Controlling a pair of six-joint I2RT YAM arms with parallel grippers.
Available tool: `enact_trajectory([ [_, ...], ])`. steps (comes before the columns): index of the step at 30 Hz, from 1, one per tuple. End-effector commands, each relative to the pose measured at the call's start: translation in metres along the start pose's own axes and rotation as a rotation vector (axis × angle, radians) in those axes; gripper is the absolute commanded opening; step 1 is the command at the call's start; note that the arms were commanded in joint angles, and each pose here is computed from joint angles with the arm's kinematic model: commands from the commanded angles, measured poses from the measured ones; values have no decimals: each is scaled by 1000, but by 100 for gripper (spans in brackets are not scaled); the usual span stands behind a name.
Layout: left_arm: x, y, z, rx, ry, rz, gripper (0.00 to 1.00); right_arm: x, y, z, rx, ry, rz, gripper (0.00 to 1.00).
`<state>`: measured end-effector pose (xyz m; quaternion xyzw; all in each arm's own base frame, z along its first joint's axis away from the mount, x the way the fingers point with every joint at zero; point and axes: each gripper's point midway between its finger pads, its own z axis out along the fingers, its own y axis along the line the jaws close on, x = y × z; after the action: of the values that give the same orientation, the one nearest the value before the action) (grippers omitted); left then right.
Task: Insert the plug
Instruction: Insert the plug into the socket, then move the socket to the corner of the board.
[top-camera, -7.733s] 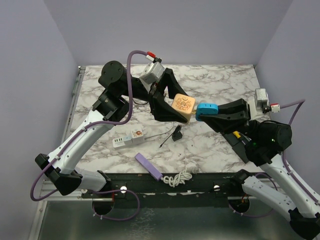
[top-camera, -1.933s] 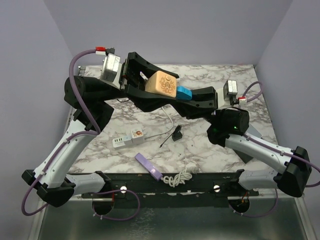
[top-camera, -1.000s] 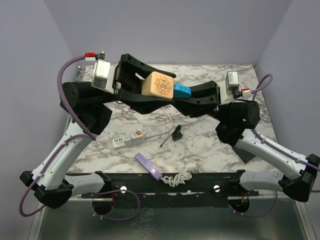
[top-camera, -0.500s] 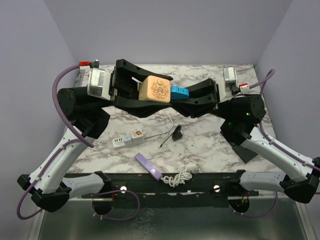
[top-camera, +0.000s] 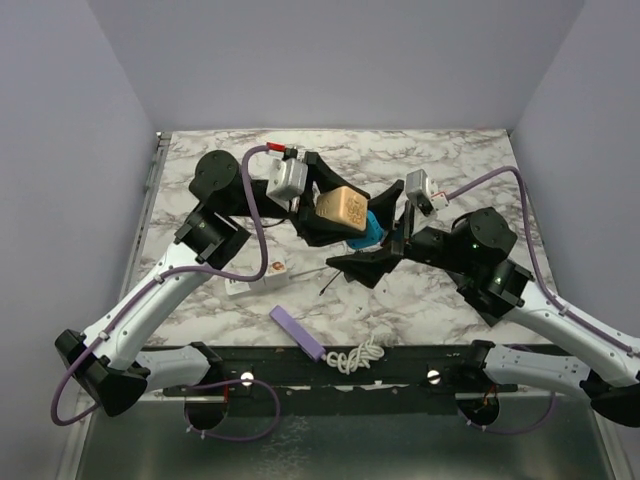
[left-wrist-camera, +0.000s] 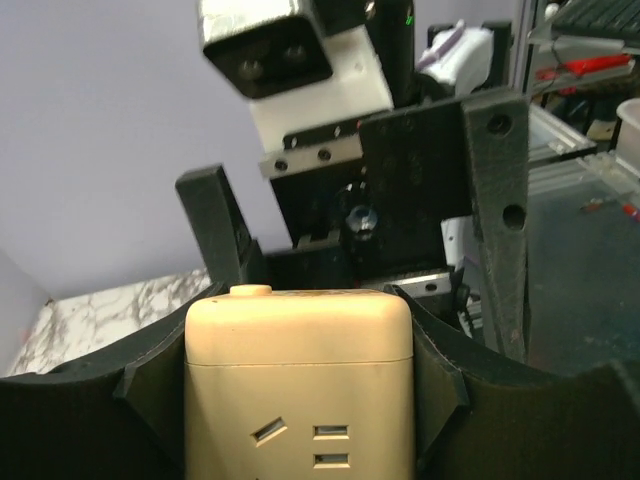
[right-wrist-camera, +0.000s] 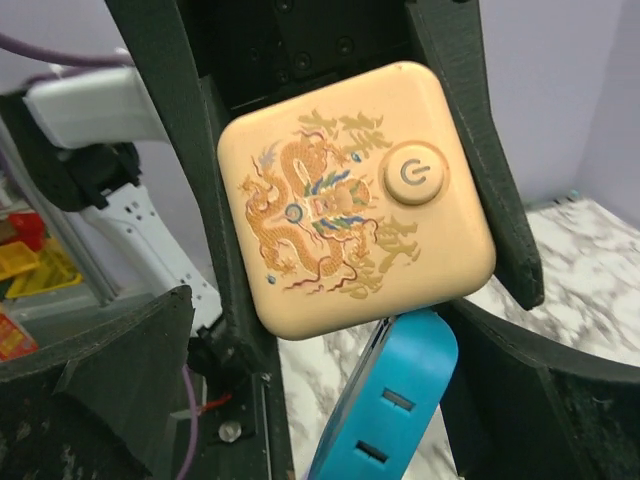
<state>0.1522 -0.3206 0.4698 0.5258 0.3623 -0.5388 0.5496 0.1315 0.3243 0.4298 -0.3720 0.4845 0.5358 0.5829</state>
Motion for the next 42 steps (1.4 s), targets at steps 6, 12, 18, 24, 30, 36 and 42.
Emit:
enact_trajectory([
  [6,46,27,-28,-82,186,325,0,-56,-15,-53,262,-60,-103,100],
  [12,53,37,-39,-115,247,555,0,-75,-26,-50,341,-77,-53,100],
  [18,54,44,-41,-123,281,730,0,-49,-50,-20,413,54,46,100],
  [24,55,43,-42,-122,290,764,0,-30,-66,-18,491,128,72,100],
  [30,60,34,-38,-95,285,785,0,-29,-69,-14,493,135,73,99],
  [36,62,32,-33,-83,285,794,0,-15,-70,0,469,170,113,84],
  [42,61,32,-34,-94,292,815,0,-2,-72,2,486,197,156,82],
])
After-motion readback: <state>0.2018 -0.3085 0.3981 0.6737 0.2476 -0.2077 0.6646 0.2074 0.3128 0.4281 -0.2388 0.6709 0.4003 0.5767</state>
